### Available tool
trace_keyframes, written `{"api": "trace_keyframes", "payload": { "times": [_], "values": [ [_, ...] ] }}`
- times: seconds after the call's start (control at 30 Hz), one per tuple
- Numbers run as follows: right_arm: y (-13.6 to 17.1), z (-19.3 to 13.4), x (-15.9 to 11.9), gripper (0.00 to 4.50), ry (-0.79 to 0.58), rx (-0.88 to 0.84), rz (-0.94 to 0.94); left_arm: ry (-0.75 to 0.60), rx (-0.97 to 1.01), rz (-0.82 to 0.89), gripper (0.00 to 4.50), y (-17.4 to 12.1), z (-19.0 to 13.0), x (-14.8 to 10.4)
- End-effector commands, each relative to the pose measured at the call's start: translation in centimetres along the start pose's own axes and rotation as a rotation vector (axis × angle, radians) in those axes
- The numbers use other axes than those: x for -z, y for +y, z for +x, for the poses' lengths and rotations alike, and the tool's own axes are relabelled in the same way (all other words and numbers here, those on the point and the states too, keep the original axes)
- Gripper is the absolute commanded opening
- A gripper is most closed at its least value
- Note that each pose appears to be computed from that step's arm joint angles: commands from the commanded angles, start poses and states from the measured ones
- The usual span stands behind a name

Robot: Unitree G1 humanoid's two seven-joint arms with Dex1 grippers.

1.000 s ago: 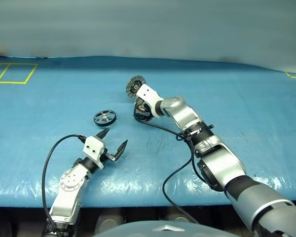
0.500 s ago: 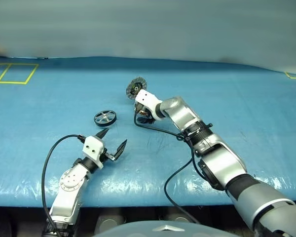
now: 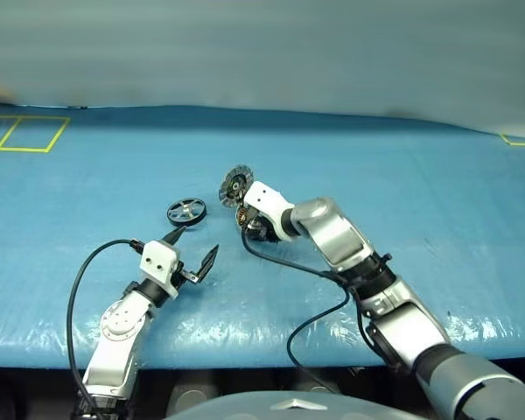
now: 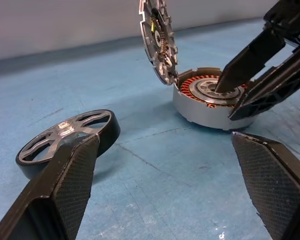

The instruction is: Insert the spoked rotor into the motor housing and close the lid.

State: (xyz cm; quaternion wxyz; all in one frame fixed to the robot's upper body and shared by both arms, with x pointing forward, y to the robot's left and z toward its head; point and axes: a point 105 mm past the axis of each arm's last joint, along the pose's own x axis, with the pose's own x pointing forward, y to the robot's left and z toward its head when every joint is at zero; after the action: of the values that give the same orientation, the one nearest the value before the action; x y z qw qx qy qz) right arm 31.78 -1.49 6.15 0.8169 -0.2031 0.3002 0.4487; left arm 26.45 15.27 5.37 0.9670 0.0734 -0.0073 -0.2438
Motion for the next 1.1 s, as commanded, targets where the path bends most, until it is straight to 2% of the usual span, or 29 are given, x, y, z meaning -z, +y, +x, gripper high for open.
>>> {"api": "trace_keyframes", "payload": {
  "times": [0.03,0.3,0.53,0.8,1.0,1.1],
  "values": [
    [3.9,0.9,4.7,1.9,0.145,-0.082,0.191,-0.049,0.036,0.024,4.5,-0.6,0.1,-1.5],
    [7.2,-0.3,4.5,1.9,0.129,-0.026,0.42,-0.035,0.06,0.016,4.5,-1.5,0.1,-1.0],
    [7.9,-0.8,4.1,1.9,0.108,-0.016,0.507,-0.032,0.063,0.022,4.5,-1.2,0.0,-1.2],
    [9.5,-1.3,1.7,1.9,-0.005,-0.136,0.534,-0.025,0.07,0.018,4.5,-1.5,0.0,-1.1],
    [9.8,-1.3,0.8,1.9,-0.014,-0.158,0.492,-0.025,0.075,0.015,4.5,-1.5,0.1,-1.1],
    [10.0,-1.4,-0.3,2.89,-0.044,-0.172,0.48,-0.028,0.076,0.016,4.5,-1.5,0.2,-1.2]
  ]
}}
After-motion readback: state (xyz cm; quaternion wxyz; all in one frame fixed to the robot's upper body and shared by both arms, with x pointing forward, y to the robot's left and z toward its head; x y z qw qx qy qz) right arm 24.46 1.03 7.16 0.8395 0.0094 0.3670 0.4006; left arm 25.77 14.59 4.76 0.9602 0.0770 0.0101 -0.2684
